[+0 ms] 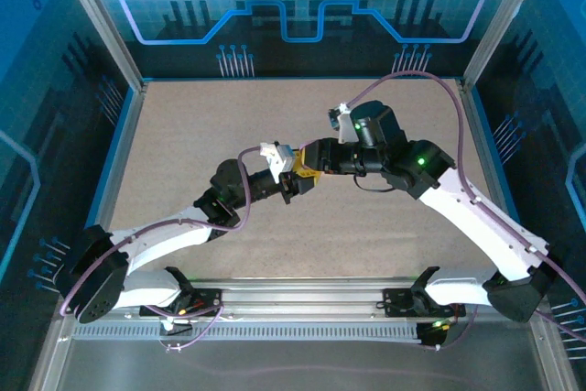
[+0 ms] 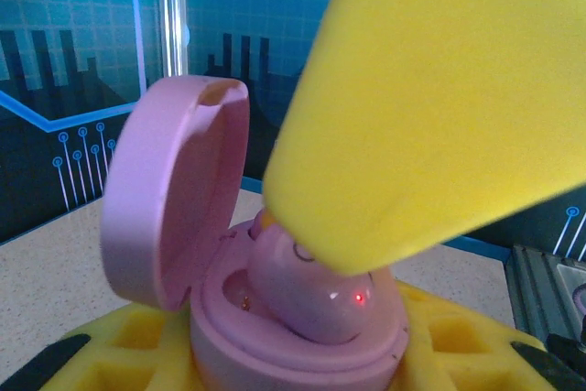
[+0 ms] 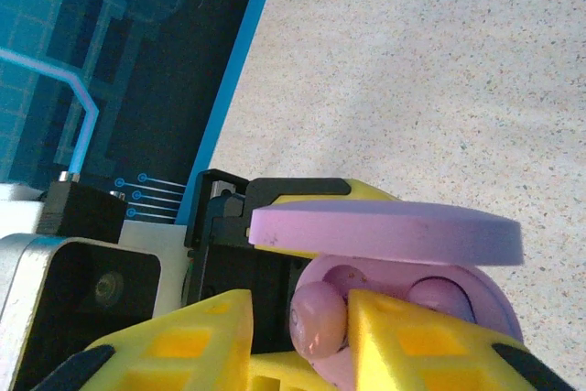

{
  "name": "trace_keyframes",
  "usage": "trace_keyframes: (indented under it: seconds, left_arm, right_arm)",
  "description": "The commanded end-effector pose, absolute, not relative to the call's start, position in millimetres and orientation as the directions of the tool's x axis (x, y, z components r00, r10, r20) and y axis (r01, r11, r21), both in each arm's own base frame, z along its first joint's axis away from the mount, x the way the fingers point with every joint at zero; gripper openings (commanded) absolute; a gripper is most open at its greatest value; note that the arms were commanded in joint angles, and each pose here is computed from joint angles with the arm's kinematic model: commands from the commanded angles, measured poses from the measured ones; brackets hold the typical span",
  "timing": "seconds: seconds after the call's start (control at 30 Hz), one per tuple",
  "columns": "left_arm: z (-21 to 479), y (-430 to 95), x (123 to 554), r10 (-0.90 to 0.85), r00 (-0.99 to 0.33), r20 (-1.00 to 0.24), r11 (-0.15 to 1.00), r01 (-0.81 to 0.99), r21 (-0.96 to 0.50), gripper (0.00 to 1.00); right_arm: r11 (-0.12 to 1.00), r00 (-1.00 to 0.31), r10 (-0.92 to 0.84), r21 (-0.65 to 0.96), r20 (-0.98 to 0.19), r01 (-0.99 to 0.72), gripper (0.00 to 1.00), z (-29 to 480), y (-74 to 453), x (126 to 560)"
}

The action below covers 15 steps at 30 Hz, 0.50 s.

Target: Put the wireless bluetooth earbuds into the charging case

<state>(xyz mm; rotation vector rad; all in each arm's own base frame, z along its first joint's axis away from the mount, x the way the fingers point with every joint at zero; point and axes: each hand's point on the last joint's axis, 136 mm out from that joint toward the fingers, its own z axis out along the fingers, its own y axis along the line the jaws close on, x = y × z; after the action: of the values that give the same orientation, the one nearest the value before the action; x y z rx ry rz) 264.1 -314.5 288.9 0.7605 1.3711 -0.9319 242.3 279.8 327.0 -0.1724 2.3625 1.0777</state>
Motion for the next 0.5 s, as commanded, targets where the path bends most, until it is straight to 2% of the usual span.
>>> trace_keyframes:
  seconds: [0.0,0.23,0.47]
  left_arm:
    - [310.3,-312.3,258.0,-0.133,0.042,-0.99,0.454,0.891,-0.023,0.29]
    - [309.1,-312.5,256.8,-0.132,0.037,-0.99,0.449,0.893,-0.026,0.29]
    - [311.0,-316.3,245.9,-0.124,0.04,-0.991,0.393,0.919,-0.013,0.29]
  right_arm:
    - [0.633,-0.798,0.11,0.661,-0.592,-0.403,0.36,362.6,273.7,229.4]
    - [0.615,-0.746,0.121,0.639,-0.655,-0.461,0.4,382.8,261.2,218.8]
    - [0.731,-0.68,0.211,0.575,-0.702,-0.367,0.45,378.0,216.3,233.4]
